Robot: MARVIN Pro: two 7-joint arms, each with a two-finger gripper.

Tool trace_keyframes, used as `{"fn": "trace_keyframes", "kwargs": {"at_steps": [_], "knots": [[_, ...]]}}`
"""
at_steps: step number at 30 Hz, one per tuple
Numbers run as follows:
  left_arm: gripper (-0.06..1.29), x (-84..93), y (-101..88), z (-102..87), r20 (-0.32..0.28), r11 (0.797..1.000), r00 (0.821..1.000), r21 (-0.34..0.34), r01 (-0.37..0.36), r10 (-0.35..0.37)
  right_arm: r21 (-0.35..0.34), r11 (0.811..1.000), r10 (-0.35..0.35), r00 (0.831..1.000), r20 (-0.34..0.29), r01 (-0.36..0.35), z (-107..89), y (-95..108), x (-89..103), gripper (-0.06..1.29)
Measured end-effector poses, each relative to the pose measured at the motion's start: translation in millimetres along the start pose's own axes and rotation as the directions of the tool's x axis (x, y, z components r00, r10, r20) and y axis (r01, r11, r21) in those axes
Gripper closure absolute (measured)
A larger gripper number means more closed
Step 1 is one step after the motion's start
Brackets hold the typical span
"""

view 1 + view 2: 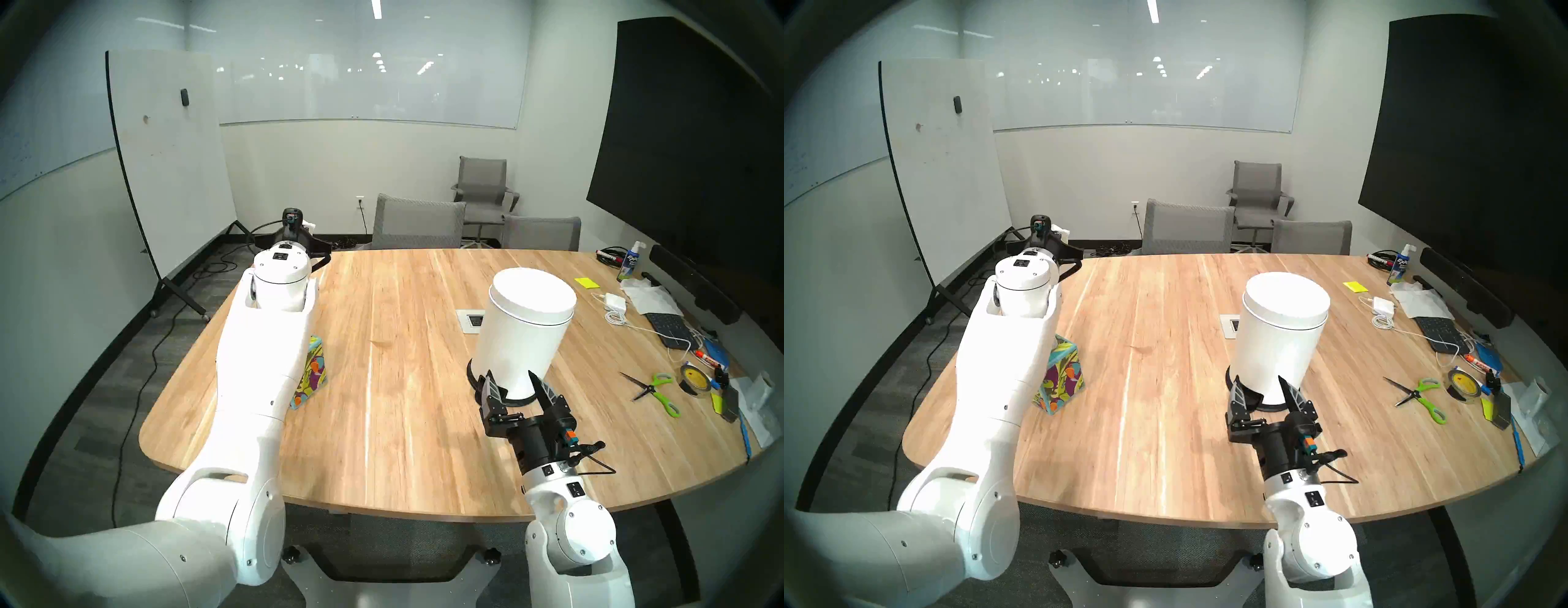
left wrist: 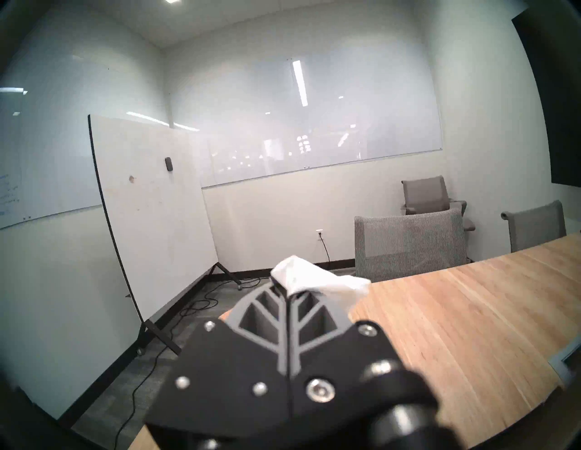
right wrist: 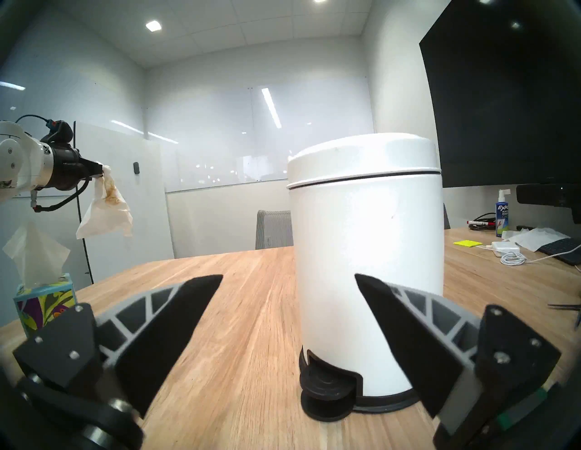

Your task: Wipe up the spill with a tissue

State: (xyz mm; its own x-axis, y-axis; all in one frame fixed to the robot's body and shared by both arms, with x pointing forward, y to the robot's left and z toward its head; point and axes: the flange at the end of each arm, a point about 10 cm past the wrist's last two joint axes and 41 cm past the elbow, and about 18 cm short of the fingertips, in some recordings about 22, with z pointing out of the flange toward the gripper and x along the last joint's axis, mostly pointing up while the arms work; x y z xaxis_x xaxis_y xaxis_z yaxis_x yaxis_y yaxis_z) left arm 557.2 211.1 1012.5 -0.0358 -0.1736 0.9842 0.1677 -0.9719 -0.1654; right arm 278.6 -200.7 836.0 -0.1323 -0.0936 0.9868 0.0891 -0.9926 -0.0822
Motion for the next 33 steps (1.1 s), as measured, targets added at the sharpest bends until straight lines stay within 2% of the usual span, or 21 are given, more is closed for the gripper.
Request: {"fn": "trace_keyframes", "kwargs": {"at_steps": [11, 24, 33], "knots": [[1.25, 22.6, -8.2, -22.6, -0.101, 1.000, 0.995, 0.008, 0.025, -0.024, 0.000, 1.000, -0.001, 1.000, -0.005, 0.001, 1.0, 0, 1.5, 0.00], [1.25, 61.8, -15.3, -55.5, -0.223, 0.997, 0.972, -0.041, 0.070, -0.078, 0.001, 1.000, -0.002, 1.000, -0.016, 0.002, 2.4, 0, 5.4, 0.00], [1.25, 73.4, -13.3, -77.9, -0.240, 0.992, 0.965, -0.096, 0.085, -0.106, 0.002, 1.000, -0.004, 1.000, -0.024, 0.004, 3.0, 0, 8.5, 0.00]]}}
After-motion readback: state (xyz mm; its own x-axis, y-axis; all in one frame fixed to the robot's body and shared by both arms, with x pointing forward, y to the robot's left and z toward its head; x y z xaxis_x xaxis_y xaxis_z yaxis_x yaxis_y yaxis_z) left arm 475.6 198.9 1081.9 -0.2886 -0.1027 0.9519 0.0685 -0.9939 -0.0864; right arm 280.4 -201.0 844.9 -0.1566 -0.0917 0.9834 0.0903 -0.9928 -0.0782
